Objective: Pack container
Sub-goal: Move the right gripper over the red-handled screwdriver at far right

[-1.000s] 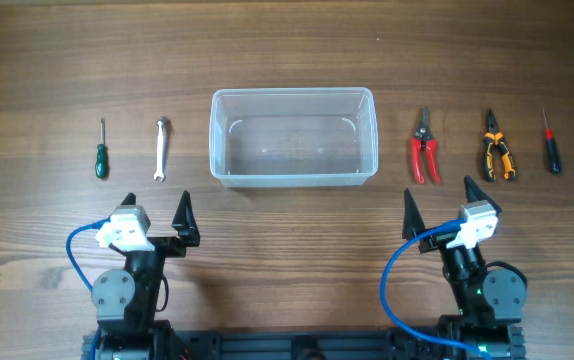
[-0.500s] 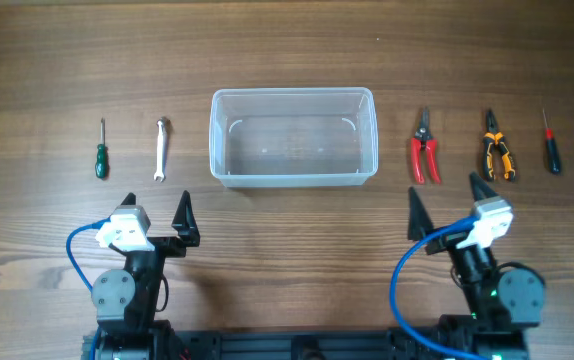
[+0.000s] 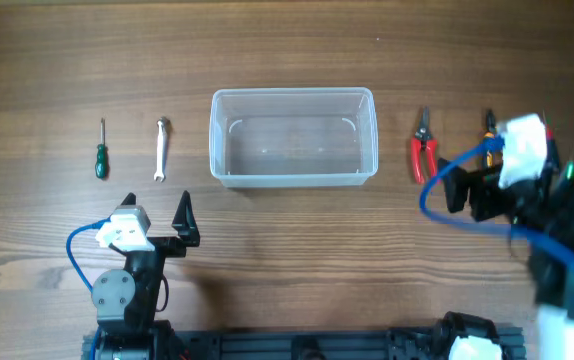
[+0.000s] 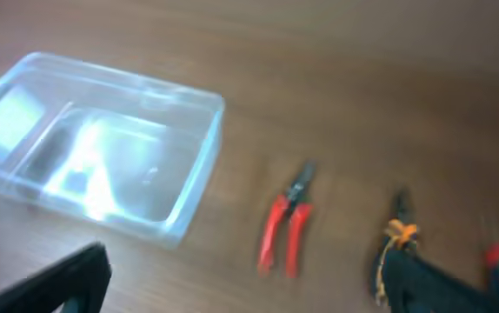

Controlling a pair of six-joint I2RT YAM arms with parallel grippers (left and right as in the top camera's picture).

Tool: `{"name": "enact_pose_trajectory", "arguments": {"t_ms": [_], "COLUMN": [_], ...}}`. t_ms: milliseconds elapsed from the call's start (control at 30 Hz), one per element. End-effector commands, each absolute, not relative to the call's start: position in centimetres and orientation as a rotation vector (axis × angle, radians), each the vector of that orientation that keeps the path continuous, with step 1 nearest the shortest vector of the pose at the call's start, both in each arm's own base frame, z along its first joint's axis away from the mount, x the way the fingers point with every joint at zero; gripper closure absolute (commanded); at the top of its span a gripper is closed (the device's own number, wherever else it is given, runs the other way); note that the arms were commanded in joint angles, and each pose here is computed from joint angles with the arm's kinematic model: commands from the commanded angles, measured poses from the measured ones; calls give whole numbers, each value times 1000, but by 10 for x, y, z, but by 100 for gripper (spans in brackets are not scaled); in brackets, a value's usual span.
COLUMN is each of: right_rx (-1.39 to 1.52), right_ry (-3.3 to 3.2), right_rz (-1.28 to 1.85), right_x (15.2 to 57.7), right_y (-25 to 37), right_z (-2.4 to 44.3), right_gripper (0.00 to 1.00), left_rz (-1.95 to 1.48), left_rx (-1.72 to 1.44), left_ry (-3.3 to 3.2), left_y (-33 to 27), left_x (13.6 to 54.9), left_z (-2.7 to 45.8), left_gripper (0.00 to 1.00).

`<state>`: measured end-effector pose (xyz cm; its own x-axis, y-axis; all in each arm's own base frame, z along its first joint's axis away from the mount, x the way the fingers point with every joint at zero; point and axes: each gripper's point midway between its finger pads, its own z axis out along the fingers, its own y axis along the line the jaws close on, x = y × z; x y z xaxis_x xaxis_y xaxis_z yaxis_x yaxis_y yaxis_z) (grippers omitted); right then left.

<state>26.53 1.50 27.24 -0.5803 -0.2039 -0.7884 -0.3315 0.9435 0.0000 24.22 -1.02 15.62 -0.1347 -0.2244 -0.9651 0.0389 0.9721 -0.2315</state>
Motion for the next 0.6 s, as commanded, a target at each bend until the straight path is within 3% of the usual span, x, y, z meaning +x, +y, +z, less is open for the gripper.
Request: {"name": "enact_pose_trajectory", "arguments": {"t_ms": [0, 367, 567], "right_rx": [-516, 1, 84], "right_ry": [2242, 2494, 2549], "right_rz": [216, 77, -66], "right_x": [280, 316, 319], "right_y": [18, -76, -150], "right_z": [289, 281, 304], "right_gripper": [0, 0, 0], "left_rz": [-230, -230, -230], "left_rx": [-159, -159, -159], "left_ry": [1688, 1688, 1688], "left_y": [-8, -8, -8], "left_x": [242, 242, 242], "left_z": [155, 155, 155], "left_gripper": [0, 0, 0]}}
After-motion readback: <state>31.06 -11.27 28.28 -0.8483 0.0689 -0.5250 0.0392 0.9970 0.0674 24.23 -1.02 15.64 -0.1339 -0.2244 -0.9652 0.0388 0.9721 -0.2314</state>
